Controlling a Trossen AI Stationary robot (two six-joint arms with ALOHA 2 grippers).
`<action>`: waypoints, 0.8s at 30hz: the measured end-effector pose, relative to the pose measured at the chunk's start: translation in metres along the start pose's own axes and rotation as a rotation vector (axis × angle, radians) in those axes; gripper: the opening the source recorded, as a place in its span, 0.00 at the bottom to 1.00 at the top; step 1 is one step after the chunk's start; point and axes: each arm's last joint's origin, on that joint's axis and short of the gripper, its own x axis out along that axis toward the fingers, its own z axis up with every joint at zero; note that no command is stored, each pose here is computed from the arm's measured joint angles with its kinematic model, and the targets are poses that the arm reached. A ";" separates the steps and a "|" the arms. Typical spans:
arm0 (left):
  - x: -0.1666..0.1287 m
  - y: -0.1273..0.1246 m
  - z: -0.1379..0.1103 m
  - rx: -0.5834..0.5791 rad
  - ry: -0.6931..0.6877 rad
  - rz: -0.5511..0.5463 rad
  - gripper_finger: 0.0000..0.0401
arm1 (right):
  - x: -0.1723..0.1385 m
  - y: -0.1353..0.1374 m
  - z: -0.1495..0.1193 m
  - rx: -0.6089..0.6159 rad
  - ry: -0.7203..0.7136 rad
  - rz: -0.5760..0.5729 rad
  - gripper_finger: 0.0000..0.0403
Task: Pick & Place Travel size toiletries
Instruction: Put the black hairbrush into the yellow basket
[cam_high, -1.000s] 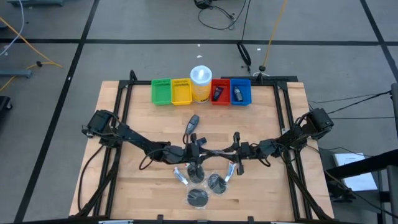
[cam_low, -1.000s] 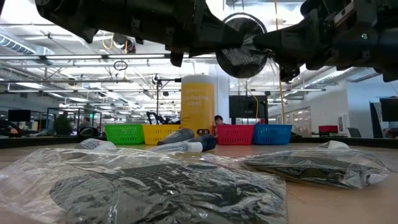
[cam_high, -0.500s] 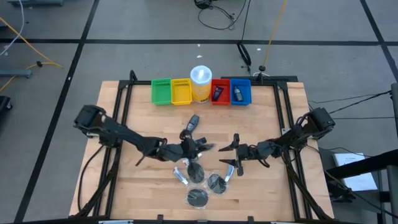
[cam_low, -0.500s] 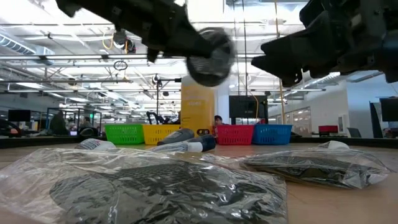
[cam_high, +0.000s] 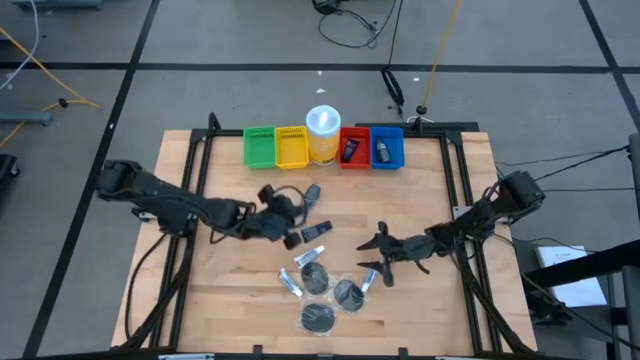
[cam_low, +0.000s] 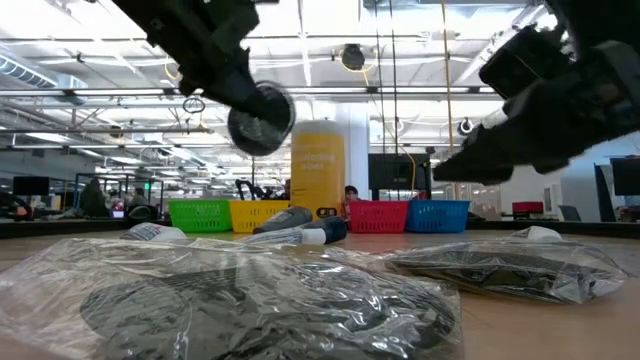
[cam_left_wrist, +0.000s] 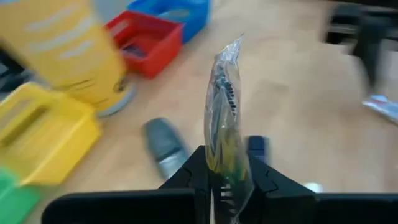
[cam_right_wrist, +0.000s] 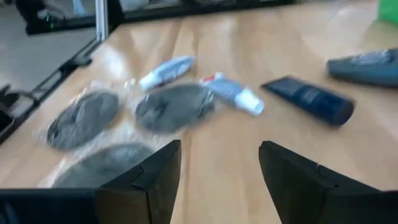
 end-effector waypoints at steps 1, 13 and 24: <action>0.001 0.008 0.001 -0.011 0.024 0.029 0.08 | 0.000 0.001 -0.001 -0.004 0.004 0.004 0.51; 0.037 0.112 0.013 -0.190 0.253 0.156 0.10 | 0.000 0.004 -0.002 -0.014 -0.007 0.015 0.51; 0.054 0.224 0.023 -0.473 0.180 0.101 0.03 | 0.000 0.003 -0.002 -0.016 -0.007 0.012 0.50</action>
